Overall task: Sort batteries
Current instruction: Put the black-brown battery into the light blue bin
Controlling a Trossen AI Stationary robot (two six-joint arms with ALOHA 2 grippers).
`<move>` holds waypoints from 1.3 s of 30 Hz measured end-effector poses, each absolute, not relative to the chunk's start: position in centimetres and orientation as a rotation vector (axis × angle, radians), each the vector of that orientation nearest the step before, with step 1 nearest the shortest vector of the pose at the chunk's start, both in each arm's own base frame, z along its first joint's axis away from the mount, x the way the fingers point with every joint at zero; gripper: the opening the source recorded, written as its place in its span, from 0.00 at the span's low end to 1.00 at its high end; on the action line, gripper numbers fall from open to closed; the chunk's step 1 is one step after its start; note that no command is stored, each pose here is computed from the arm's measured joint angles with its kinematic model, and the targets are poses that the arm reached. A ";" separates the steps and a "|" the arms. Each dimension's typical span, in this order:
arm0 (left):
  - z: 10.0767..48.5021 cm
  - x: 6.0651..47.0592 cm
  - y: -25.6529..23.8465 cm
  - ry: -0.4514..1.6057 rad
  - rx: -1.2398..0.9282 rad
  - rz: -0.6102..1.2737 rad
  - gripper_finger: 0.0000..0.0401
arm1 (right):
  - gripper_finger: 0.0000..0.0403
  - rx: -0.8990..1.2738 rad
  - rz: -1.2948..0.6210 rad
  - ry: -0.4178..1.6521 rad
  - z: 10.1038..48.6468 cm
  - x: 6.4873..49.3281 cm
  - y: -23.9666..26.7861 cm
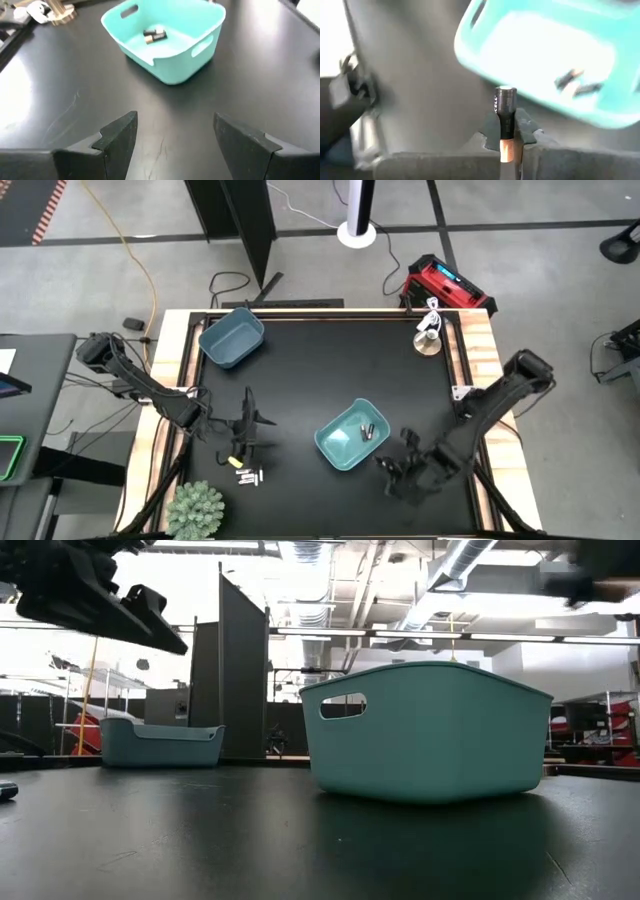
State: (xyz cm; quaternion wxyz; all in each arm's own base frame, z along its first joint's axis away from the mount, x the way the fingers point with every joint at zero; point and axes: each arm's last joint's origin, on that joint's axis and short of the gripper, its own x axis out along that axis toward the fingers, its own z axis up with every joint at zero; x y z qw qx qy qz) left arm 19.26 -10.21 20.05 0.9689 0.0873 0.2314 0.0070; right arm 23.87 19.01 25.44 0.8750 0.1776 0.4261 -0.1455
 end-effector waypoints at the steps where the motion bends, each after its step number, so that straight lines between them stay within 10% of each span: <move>1: 20.1 19.4 -10.2 0.458 0.172 0.017 0.64 | 0.03 0.352 -0.306 0.870 25.9 24.2 18.3; 11: 20.4 19.7 -9.7 0.432 0.160 0.038 0.64 | 0.13 0.211 -0.324 0.928 25.7 27.9 12.5; 24: 20.4 19.7 -9.7 0.436 0.163 0.038 0.64 | 0.62 0.181 -0.368 1.030 23.7 29.0 11.5; 39: 20.3 19.7 -9.7 0.443 0.159 0.039 0.64 | 0.66 0.124 -0.331 1.019 28.1 20.0 15.6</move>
